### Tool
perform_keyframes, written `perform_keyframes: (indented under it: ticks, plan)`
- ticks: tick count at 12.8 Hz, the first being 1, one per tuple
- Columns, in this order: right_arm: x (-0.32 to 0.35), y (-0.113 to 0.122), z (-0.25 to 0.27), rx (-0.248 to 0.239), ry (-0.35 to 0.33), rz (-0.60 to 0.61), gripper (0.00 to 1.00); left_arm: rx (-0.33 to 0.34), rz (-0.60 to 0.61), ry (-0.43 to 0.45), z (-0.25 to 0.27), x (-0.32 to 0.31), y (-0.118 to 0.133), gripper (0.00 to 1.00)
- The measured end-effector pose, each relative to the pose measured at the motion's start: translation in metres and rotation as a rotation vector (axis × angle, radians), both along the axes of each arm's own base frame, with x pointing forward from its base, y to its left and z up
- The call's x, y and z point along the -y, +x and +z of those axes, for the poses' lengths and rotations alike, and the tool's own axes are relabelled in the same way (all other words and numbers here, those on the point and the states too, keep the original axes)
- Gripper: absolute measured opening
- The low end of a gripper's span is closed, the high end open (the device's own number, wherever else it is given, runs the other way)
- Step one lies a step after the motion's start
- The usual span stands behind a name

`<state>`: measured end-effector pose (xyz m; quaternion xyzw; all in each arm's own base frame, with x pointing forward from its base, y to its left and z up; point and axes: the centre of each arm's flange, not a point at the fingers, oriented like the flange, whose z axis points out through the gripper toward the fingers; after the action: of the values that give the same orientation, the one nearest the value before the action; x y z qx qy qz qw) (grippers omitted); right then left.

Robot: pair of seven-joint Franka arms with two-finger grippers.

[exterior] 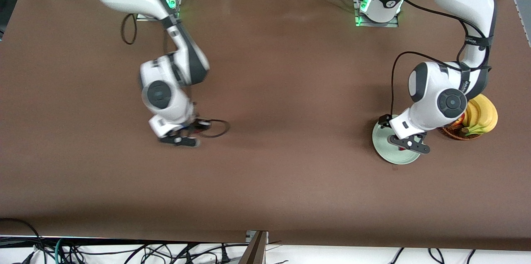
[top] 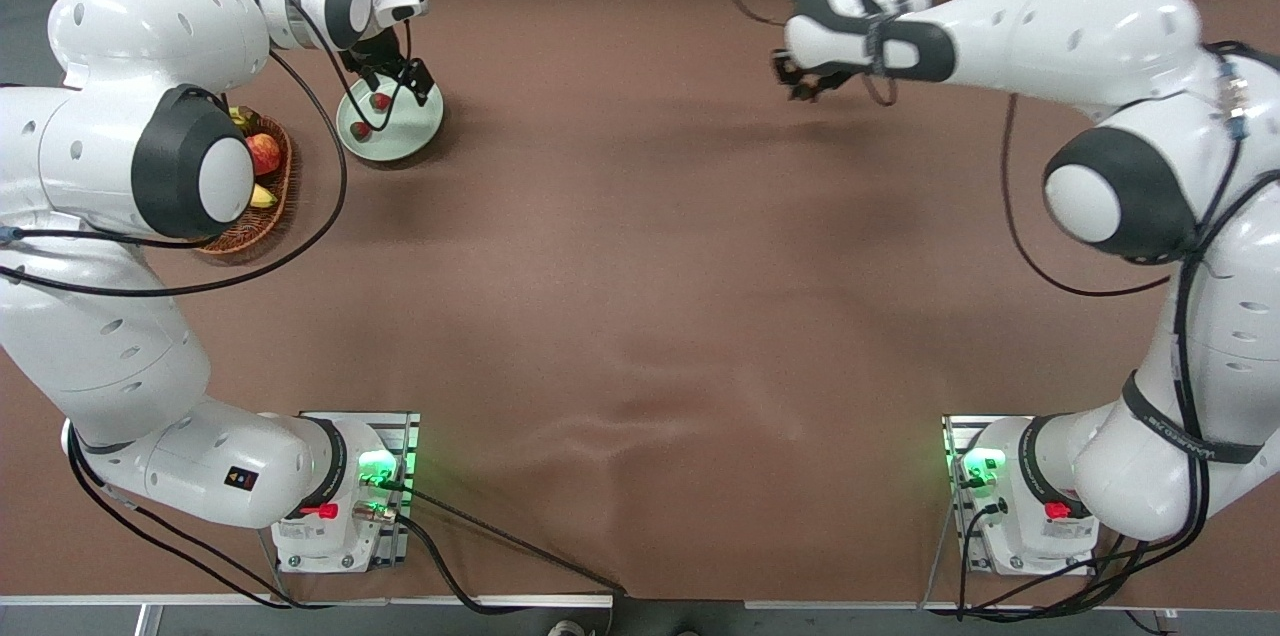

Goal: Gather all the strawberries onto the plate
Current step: 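Carry the last strawberry to mid-table and release it with the right gripper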

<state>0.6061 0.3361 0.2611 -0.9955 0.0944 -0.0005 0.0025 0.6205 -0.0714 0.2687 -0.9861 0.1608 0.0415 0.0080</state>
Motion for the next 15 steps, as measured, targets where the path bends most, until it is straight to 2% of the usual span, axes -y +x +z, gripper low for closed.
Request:
perform_keyframes:
  ticks: [2, 4, 6, 8, 9, 12, 14, 15]
  plan:
    - [-0.086, -0.027, -0.009, 0.032, 0.026, -0.092, 0.34, 0.015, 0.014, -0.008, 0.019, 0.024, -0.004, 1.00]
    - [-0.144, -0.049, -0.027, 0.086, 0.081, -0.146, 0.34, 0.029, 0.042, -0.011, 0.029, 0.046, -0.007, 0.99]
    - [-0.178, -0.068, -0.047, 0.127, 0.143, -0.166, 0.34, 0.016, 0.096, -0.025, 0.023, 0.078, -0.016, 1.00]
    - [-0.194, -0.080, -0.060, 0.128, 0.175, -0.165, 0.35, -0.008, 0.141, -0.063, 0.008, 0.104, -0.023, 1.00]
    - [-0.197, -0.083, -0.063, 0.126, 0.180, -0.165, 0.41, -0.013, 0.159, -0.072, 0.003, 0.113, -0.025, 1.00]
    - [-0.199, -0.072, -0.047, 0.154, 0.203, -0.161, 0.75, -0.005, 0.233, -0.071, -0.005, 0.153, -0.032, 1.00]
    - [-0.183, -0.044, -0.014, 0.176, 0.195, -0.121, 0.98, 0.034, 0.279, -0.072, -0.014, 0.190, -0.038, 1.00]
    - [-0.160, -0.022, 0.008, 0.168, 0.165, -0.066, 1.00, 0.044, 0.304, -0.070, -0.021, 0.207, -0.041, 1.00]
